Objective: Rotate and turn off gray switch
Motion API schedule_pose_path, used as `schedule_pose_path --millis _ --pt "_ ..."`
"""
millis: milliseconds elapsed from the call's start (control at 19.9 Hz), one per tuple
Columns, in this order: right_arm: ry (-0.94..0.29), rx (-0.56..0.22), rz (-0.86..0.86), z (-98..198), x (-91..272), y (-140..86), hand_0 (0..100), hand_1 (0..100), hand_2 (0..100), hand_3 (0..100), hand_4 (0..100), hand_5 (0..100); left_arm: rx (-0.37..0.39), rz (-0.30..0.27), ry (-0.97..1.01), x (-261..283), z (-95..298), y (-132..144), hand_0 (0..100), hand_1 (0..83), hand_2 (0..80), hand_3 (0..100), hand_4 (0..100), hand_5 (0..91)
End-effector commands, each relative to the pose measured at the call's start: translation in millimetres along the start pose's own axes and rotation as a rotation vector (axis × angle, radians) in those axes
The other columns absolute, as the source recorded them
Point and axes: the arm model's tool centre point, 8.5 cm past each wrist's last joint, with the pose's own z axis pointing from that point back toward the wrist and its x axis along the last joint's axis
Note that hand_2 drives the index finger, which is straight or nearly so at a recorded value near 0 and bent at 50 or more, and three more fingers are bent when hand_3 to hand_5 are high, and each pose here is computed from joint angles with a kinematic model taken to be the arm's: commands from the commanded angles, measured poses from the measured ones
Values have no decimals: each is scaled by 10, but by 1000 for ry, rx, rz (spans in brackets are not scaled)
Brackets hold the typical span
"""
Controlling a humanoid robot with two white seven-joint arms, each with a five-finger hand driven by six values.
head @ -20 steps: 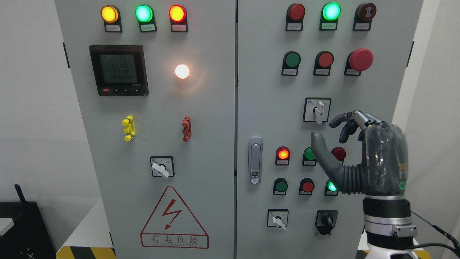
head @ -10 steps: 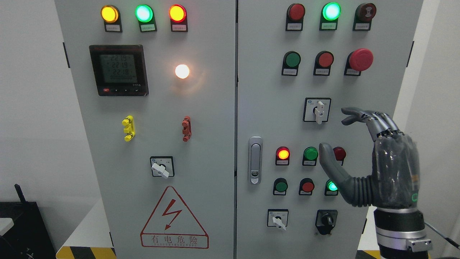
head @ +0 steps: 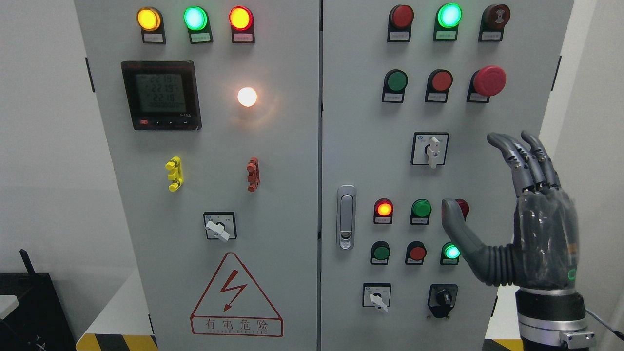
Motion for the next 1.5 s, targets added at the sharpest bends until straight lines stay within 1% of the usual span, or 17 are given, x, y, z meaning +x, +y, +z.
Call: schedule_pose_path --millis 0,150,451,501,602,1003,1454 --pt "7 -4 3 25 -12 -20 283 345 150 176 49 0 -1 -3 13 -47 6 1 120 389 0 0 0 0" --pt "8 -5 0 25 -8 -17 274 365 163 189 62 0 -1 -3 13 -47 6 1 120 389 0 0 0 0" --pt "6 -6 0 24 -2 -15 287 367 158 192 66 0 0 -3 13 -47 6 2 120 389 0 0 0 0" --pt "6 -6 0 24 -2 -15 289 367 94 139 40 0 0 -3 13 -47 6 2 120 389 0 0 0 0" --pt "5 -6 -3 23 4 -11 292 365 55 110 22 0 0 -3 13 -47 6 2 120 389 0 0 0 0" --pt "6 -5 -3 23 6 -8 298 363 55 108 19 0 0 -3 13 -47 6 2 120 389 0 0 0 0" --pt "3 -10 -4 -1 13 -18 301 362 66 128 26 0 -1 -3 15 -52 6 1 120 389 0 0 0 0"
